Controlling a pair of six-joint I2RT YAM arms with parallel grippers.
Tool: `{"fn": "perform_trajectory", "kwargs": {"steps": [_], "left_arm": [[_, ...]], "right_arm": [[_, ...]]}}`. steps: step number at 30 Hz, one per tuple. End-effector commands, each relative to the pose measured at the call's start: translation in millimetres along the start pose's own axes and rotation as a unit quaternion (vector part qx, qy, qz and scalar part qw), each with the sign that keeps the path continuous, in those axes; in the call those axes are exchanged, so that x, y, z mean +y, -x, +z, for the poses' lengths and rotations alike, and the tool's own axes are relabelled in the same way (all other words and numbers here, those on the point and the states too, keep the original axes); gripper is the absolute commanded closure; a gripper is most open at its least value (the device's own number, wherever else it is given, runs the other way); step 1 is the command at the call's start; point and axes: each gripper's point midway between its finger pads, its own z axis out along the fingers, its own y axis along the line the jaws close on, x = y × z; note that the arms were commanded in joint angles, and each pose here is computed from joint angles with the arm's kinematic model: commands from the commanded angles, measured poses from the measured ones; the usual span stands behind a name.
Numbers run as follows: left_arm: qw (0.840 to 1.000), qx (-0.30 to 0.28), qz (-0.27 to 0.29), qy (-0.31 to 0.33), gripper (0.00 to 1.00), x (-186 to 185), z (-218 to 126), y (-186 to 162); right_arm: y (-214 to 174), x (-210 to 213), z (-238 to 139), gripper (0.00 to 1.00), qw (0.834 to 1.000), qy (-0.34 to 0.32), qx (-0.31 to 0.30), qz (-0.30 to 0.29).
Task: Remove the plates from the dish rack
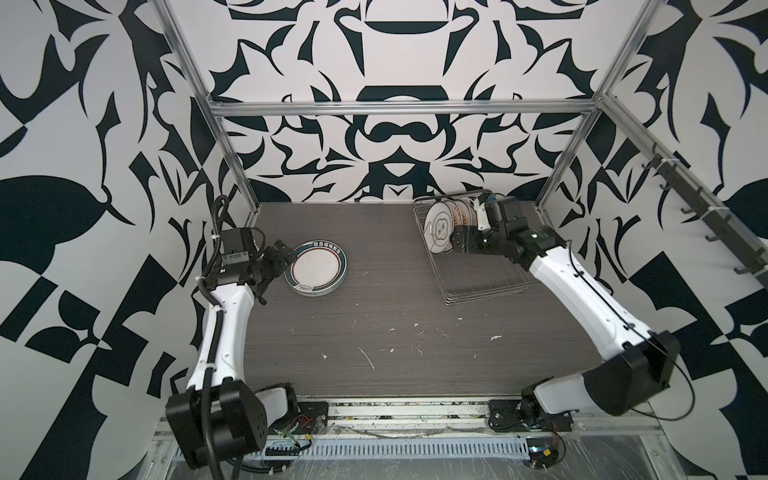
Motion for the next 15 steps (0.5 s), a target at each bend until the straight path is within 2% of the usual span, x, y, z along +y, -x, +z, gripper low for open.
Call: {"fn": "perform_trajectory", "kwargs": {"steps": [1,4,7,15], "left_arm": [[1.000,-0.006,0.003,0.013,0.01,11,-8,-11],[1.000,-0.009,-0.007,0.006,0.01,13,-9,-17],[1.000,-0.002,-0.028,0.010,0.01,19,-4,-25],[0.997,0.008,-0.076,0.007,0.01,28,8,-38]], "right_arm": [[32,13,11,0.01,0.999,0.014,-0.031,-0.007],[41,16,32,0.02,1.000,0.008,-0.022,-0.005],[43,13,57,0.08,1.000,-0.006,-0.007,-0.007],[43,2,92,0.17,0.999,-0.047,0.011,-0.022]]}}
